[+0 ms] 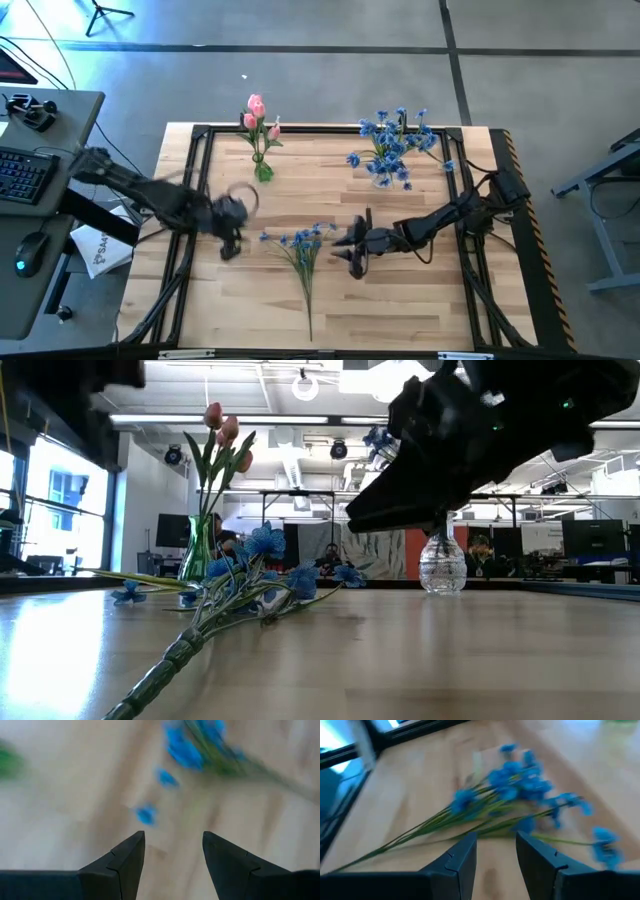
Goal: Sort flowers into vase by color
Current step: Put the blue flowers into the transparent vase
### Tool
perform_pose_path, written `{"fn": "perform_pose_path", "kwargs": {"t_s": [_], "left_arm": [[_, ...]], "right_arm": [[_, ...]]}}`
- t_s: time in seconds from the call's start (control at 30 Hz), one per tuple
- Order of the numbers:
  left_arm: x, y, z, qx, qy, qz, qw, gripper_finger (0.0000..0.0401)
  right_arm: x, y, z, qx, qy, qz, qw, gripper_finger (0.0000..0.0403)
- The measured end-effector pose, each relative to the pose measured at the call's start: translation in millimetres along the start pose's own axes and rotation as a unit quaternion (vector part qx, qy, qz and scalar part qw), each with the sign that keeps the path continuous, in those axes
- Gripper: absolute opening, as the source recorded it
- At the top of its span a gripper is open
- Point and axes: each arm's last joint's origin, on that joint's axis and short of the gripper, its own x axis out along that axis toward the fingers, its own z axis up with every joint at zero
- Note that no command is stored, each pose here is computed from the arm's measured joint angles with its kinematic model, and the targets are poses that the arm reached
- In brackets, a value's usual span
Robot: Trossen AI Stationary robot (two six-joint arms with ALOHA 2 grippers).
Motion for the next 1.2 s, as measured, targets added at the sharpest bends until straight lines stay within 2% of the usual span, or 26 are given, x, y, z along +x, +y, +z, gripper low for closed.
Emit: {"fn": "perform_pose_path", "kwargs": {"t_s": [0.1,0.23,0.37,0.6,0.73,0.83,1.03,1.13,1.2], "left_arm": [[34.6,-15.1,-17.9,0.062,0.038,-0.087,0.994,0.0188],[76.7,-28.8,-28.7,0.084,0.001,-0.193,0.978,0.0188],[104.6,-34.3,-26.0,0.113,-0.049,-0.220,0.968,0.0188],[140.0,-34.5,-3.3,0.171,-0.108,-0.263,0.943,0.0188],[161.2,-22.6,9.7,0.176,-0.122,-0.256,0.943,0.0188],[176.9,-12.9,24.1,0.164,-0.121,-0.230,0.951,0.0188],[206.4,5.4,65.4,0.110,-0.147,-0.143,0.972,0.0188],[209.0,9.6,91.5,0.091,-0.184,-0.101,0.974,0.0188],[203.4,8.3,107.1,0.100,-0.207,-0.092,0.969,0.0188]], "right_arm": [[-1.4,5.6,-2.5,-0.015,0.005,0.015,1.000,0.0134],[-1.0,4.4,-1.3,-0.020,0.001,0.013,1.000,0.0134],[1.2,-4.4,2.9,-0.012,-0.004,-0.002,1.000,0.0134],[3.8,-18.5,8.8,0.012,-0.019,-0.042,0.999,0.0134],[4.0,-19.7,8.3,0.011,-0.013,-0.039,0.999,0.0134],[-0.2,-16.5,7.0,0.010,0.021,-0.002,1.000,0.0134],[-20.1,1.4,5.1,0.037,0.077,0.034,0.996,0.0134],[-26.3,12.1,0.8,0.045,0.076,0.019,0.996,0.0134],[-28.3,17.4,-2.4,0.045,0.060,-0.009,0.997,0.0134]]}}
